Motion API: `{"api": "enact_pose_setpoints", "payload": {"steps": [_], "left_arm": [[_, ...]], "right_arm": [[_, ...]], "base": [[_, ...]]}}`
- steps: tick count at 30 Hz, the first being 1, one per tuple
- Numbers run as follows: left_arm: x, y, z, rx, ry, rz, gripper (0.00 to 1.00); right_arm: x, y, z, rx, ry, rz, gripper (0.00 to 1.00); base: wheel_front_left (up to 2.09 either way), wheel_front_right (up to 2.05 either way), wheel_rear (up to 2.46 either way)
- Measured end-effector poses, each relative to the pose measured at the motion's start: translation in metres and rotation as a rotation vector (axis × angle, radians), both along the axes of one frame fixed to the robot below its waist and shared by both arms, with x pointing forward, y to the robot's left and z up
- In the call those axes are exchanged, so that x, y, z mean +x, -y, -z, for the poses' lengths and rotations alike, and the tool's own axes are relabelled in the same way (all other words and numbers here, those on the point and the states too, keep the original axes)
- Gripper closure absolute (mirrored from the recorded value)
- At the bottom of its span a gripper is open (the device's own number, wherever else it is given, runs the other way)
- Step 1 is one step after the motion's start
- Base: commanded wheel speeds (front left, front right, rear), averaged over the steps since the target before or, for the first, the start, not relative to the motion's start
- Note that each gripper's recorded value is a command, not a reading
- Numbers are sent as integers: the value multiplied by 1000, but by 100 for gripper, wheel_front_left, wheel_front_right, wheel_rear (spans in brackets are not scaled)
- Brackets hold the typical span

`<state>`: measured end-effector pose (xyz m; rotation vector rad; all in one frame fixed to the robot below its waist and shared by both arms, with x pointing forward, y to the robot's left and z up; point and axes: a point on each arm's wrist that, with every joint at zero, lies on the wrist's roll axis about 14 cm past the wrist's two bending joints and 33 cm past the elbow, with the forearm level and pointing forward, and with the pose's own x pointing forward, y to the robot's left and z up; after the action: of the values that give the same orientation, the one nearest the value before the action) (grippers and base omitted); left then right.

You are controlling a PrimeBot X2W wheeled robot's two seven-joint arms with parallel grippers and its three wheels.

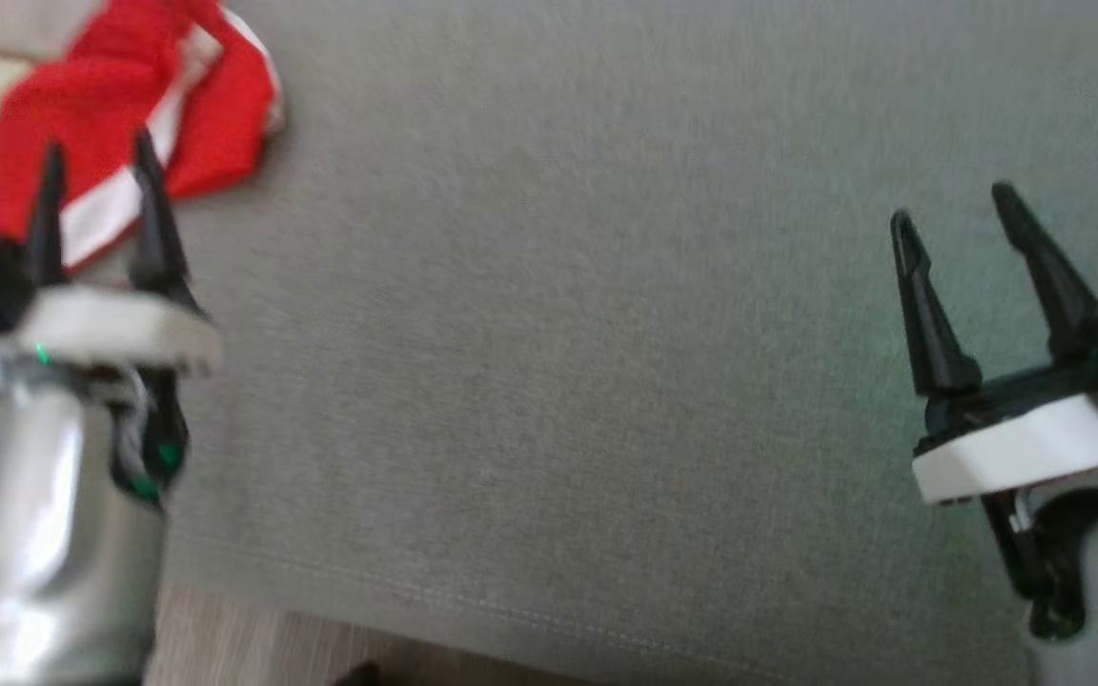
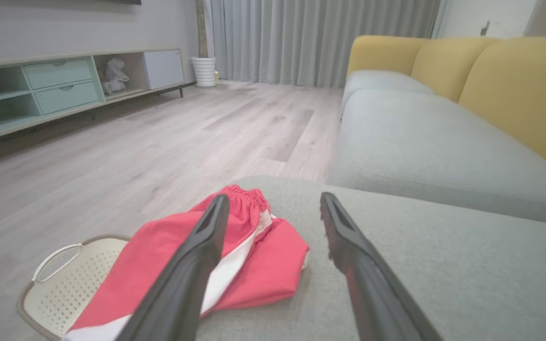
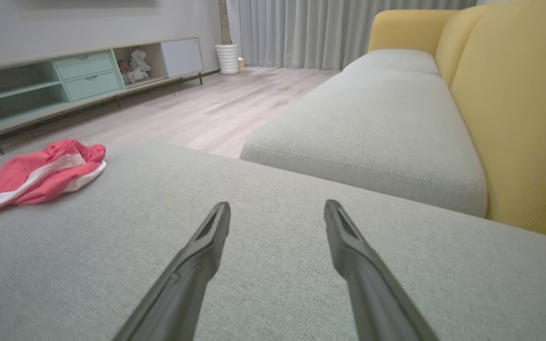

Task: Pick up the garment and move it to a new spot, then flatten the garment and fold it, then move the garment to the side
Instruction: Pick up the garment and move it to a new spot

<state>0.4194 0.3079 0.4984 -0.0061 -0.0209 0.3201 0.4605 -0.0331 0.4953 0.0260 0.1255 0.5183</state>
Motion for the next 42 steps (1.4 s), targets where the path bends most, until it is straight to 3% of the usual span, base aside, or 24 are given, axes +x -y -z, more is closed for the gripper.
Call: {"api": "enact_pose_setpoints", "payload": {"steps": [7,17,18,19,23,29,37,42], "left_arm": [[62,-28,69,-25,-186,-21,0],[78,-50,148,-50,-462,-30,3],[79,-51,149,-50,-472,-31,54],[80,-51,150,-48,-476,-27,99],[93,-54,133,-16,-428,-19,100],[111,-58,60,40,-193,-28,100],[79,-41,7,86,-19,0,100],[42,-8,-26,89,94,45,100]], "right_arm": [[26,14,47,-23,-80,26,0],[31,36,76,-56,-135,75,0],[31,38,76,-56,-135,80,0],[31,39,77,-55,-137,85,0],[30,40,75,-34,-130,100,0],[29,43,59,-7,-86,121,0],[23,49,26,29,-14,157,0],[3,61,5,57,17,200,0]], "base": [[0,0,0],[0,0,0],[0,0,0],[0,0,0],[0,0,0],[0,0,0],[0,0,0],[0,0,0]]}}
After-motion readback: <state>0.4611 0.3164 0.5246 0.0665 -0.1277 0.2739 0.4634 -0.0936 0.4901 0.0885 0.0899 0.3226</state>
